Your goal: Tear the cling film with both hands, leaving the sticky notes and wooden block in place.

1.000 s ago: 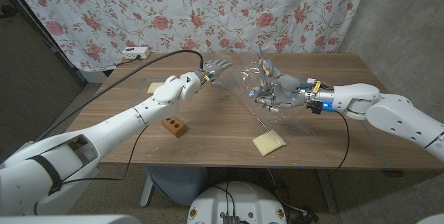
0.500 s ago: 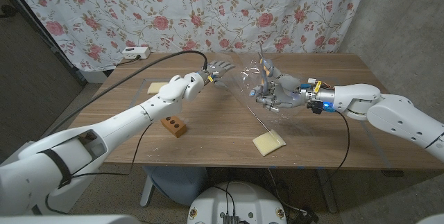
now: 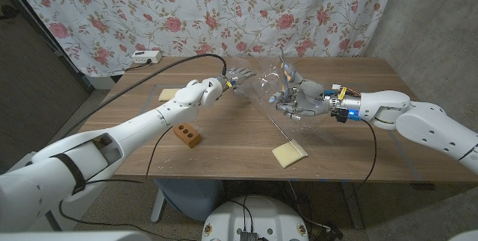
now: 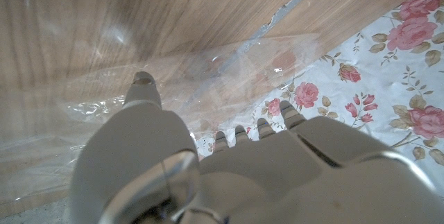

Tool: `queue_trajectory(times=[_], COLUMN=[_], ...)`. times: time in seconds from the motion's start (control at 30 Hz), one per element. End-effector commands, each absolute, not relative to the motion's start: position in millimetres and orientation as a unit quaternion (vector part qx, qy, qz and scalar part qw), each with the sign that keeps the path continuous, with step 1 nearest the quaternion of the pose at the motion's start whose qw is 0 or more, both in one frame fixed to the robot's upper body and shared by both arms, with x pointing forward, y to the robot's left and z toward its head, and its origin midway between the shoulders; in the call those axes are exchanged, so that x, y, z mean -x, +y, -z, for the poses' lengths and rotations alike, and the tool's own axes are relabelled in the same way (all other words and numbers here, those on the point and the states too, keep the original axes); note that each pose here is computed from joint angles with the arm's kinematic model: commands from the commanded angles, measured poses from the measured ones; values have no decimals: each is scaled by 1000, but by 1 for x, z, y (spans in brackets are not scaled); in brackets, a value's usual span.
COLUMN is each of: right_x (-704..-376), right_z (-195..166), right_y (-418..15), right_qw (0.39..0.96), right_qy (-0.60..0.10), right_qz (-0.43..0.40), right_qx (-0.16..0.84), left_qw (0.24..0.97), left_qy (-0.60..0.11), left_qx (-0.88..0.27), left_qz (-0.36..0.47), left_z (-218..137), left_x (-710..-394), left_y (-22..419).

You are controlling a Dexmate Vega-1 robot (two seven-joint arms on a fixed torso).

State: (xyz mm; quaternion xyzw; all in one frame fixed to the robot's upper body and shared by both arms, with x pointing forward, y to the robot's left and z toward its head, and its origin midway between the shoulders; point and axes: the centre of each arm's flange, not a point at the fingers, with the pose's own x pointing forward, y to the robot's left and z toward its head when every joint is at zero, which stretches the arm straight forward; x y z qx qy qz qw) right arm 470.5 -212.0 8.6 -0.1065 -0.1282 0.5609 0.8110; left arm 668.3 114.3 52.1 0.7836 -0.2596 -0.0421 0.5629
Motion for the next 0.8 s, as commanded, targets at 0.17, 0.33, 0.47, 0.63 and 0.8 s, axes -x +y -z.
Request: queue_trajectory(times=[0.17, 0.33, 0.47, 0.63, 0.8], right_x=[-470, -471, -471, -471, -471], right_z=[-10, -10, -10, -10, -10], right_y=[-212, -212, -211, -210, -209], right_qw=[813, 813, 812, 813, 812], right_qy=[-128, -126, -127, -126, -126], right_qz=[-558, -559, -560, -560, -561], right_qx=[106, 103, 104, 102, 99], left_qw=[567, 570, 567, 562, 554], left_qy=[-248, -243, -239, -239, -240], left_qx=[-782, -781, -783, -787, -793], left_qz=[77, 84, 87, 88, 86], left_z=[-45, -42, -38, -33, -26], left_x=[-684, -687, -689, -691, -692], left_y=[106, 106, 105, 103, 102])
